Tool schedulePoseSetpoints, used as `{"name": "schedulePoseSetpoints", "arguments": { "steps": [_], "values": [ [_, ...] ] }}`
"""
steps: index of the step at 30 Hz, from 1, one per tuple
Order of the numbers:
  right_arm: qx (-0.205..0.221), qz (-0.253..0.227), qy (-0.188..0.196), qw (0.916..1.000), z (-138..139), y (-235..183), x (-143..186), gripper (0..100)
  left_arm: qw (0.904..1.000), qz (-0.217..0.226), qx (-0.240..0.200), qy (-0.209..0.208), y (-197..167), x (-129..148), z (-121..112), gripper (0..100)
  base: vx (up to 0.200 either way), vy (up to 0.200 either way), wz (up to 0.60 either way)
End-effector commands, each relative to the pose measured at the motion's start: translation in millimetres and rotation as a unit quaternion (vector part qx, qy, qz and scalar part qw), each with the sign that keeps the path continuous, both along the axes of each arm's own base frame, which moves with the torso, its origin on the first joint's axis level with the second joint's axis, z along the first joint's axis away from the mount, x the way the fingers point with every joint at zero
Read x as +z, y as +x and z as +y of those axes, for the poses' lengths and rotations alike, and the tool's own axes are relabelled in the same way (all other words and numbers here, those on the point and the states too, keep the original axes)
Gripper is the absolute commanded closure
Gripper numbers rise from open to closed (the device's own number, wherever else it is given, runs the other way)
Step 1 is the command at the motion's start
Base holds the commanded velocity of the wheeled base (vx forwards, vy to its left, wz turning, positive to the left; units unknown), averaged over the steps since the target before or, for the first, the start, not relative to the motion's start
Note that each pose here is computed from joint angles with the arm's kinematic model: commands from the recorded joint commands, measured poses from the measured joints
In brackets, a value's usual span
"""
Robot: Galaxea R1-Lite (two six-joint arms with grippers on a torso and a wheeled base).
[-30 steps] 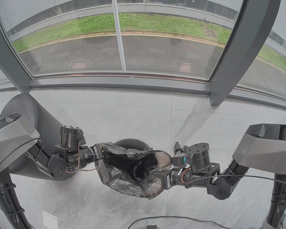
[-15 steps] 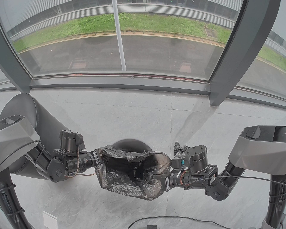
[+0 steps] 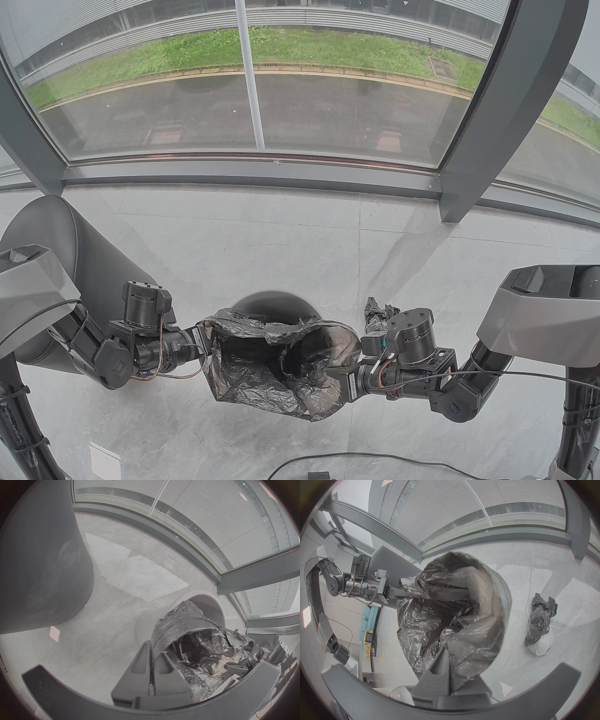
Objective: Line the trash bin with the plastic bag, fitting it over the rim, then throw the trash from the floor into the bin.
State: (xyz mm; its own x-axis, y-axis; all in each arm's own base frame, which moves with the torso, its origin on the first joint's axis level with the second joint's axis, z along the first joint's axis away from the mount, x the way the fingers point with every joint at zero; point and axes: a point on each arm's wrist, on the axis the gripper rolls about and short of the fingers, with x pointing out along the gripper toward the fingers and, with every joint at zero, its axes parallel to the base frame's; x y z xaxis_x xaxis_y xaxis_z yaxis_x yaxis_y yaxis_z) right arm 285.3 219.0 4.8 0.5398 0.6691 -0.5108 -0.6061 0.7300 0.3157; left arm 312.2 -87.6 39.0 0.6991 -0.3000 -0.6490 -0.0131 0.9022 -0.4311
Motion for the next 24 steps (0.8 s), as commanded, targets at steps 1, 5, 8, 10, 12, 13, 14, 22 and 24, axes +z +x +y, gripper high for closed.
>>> {"name": "schedulePoseSetpoints", "arguments": {
  "steps": [1, 5, 8, 10, 12, 13, 14, 22, 24],
  "values": [
    [0.008, 0.002, 0.001, 1.0000, 0, -7, 4, 100, 1.0000, -0.001, 0.000, -0.001, -1, 2, 0, 100, 0.000, 0.000, 0.00],
    [0.022, 0.007, 0.001, 0.9997, 4, -17, 6, 100, 1.0000, 0.001, 0.000, -0.001, 0, 4, 1, 100, 0.000, 0.000, 0.00],
    [0.029, 0.012, -0.003, 0.9995, 5, -21, 4, 100, 1.0000, 0.006, -0.004, -0.004, 0, 9, 1, 100, 0.000, 0.000, 0.00],
    [0.033, 0.016, -0.006, 0.9993, 7, -25, 2, 100, 0.9998, 0.019, -0.008, -0.004, -2, 13, 1, 100, 0.000, 0.000, 0.00],
    [0.032, 0.017, -0.007, 0.9993, 7, -24, 1, 100, 0.9997, 0.021, -0.007, -0.004, -1, 13, 1, 100, 0.000, 0.000, 0.00],
    [0.033, 0.017, -0.008, 0.9993, 8, -24, 1, 100, 0.9997, 0.021, -0.006, -0.005, -1, 14, 0, 100, 0.000, 0.000, 0.00],
    [0.033, 0.017, -0.008, 0.9993, 8, -24, 1, 100, 0.9997, 0.022, -0.004, -0.007, 0, 14, 1, 100, 0.000, 0.000, 0.00],
    [0.035, 0.020, -0.009, 0.9991, 4, -29, 5, 100, 0.9995, 0.029, -0.009, -0.013, 1, 17, -1, 100, 0.000, 0.000, 0.00],
    [0.035, 0.023, -0.011, 0.9990, 4, -30, 4, 100, 0.9989, 0.044, -0.010, -0.011, 1, 17, -1, 100, 0.000, 0.000, 0.00]
  ]
}}
